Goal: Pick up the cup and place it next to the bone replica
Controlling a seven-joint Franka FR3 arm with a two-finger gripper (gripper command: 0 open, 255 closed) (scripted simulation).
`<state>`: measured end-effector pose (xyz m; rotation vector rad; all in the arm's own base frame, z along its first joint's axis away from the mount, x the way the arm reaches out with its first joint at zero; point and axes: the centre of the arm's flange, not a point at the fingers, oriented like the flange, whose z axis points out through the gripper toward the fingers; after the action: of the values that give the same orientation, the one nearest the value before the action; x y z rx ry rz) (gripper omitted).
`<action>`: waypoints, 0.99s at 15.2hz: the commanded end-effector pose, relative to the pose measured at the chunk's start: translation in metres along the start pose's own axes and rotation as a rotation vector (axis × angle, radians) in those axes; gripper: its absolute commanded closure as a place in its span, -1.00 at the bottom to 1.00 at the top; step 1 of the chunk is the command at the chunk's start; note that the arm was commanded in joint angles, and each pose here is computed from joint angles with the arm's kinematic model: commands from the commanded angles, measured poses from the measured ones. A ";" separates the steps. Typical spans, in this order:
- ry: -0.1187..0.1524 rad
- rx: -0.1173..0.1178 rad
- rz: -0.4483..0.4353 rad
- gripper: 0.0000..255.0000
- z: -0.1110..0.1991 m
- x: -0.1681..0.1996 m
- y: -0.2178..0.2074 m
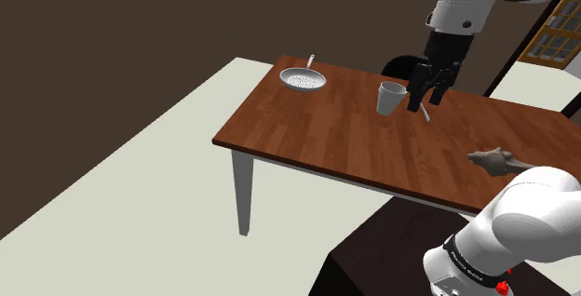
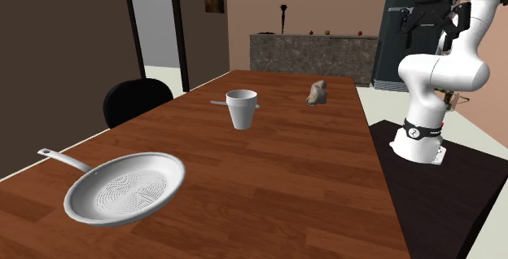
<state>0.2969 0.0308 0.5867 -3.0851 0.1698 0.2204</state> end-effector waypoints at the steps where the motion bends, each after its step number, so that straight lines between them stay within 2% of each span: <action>1: 0.000 0.000 0.000 -1.00 0.000 0.000 0.000; 15: 0.034 -0.020 0.000 -1.00 0.044 0.116 0.130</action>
<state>0.3832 -0.0975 0.5272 -3.1071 0.1709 0.1749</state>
